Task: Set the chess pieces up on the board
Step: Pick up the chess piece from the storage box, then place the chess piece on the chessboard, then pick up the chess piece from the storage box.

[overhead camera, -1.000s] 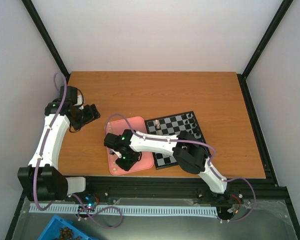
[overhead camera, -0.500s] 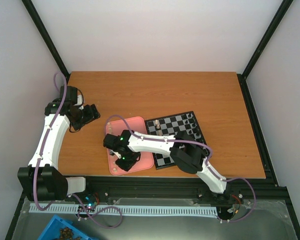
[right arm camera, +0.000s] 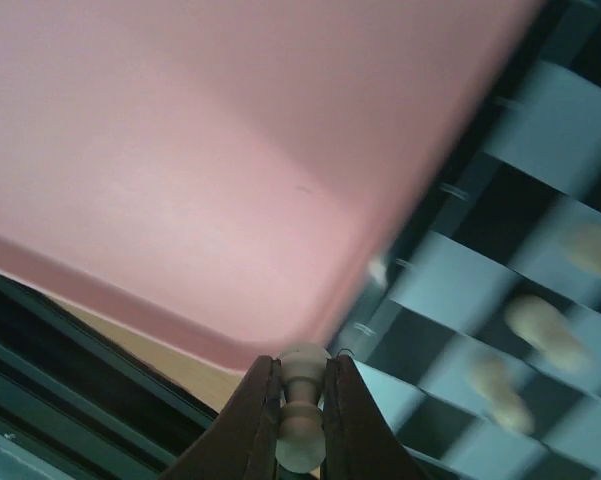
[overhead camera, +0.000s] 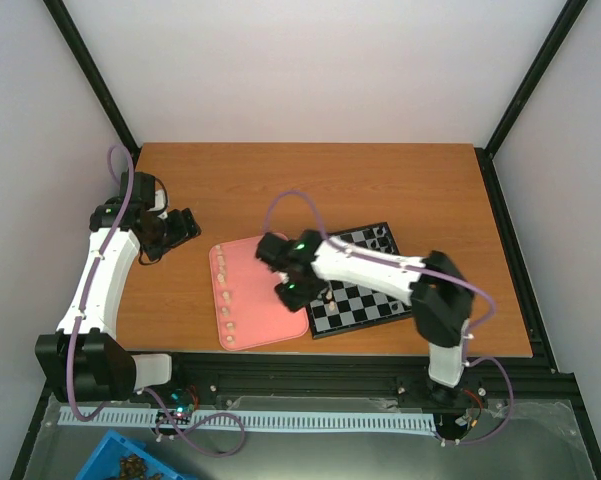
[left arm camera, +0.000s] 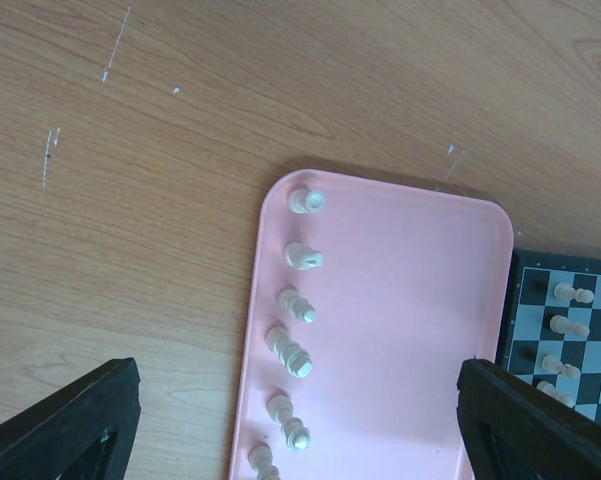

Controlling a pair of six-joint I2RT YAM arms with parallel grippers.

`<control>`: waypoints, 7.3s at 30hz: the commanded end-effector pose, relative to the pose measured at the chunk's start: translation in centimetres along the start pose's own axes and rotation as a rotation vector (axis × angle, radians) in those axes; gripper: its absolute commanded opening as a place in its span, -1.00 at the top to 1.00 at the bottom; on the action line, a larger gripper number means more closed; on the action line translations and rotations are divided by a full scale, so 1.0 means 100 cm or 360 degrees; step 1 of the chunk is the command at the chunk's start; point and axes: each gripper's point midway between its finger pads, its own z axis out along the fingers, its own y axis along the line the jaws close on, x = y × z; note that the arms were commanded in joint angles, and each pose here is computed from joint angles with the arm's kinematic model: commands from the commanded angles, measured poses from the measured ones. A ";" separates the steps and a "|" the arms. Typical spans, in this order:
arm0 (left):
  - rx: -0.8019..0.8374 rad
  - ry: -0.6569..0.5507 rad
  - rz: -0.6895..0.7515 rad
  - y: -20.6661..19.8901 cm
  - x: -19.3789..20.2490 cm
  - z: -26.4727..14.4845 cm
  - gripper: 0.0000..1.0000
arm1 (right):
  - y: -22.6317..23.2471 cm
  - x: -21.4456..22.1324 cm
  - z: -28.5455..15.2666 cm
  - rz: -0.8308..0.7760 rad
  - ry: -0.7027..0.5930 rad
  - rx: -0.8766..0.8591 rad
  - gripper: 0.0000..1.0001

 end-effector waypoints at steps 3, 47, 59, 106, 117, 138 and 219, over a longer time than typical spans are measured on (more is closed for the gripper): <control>0.0025 -0.0030 0.0016 -0.004 -0.006 -0.001 -0.77 | -0.071 0.037 -0.016 0.0356 -0.0036 0.0135 0.94; -0.0012 0.0010 0.0012 -0.001 -0.009 0.009 -0.77 | -0.082 0.080 0.042 0.0533 0.0069 0.0107 0.92; -0.0009 0.0015 0.0011 -0.001 -0.009 0.010 -0.77 | -0.076 0.079 0.026 0.0506 0.0054 0.0049 0.49; -0.0007 0.0019 0.0009 -0.001 -0.008 0.011 -0.77 | -0.074 0.067 -0.006 0.0480 -0.0029 0.0044 0.41; -0.0006 0.0020 0.0015 -0.003 -0.010 0.009 -0.87 | -0.079 0.024 -0.065 0.0445 -0.0265 0.0128 0.15; -0.0130 0.0052 -0.0062 0.015 -0.004 0.016 -1.00 | -0.024 -0.125 -0.086 0.0103 -0.0544 -0.0168 -0.17; 0.0117 0.0058 -0.0499 0.031 -0.052 0.059 -0.99 | 0.146 -0.045 0.045 0.0142 -0.0193 0.0001 0.94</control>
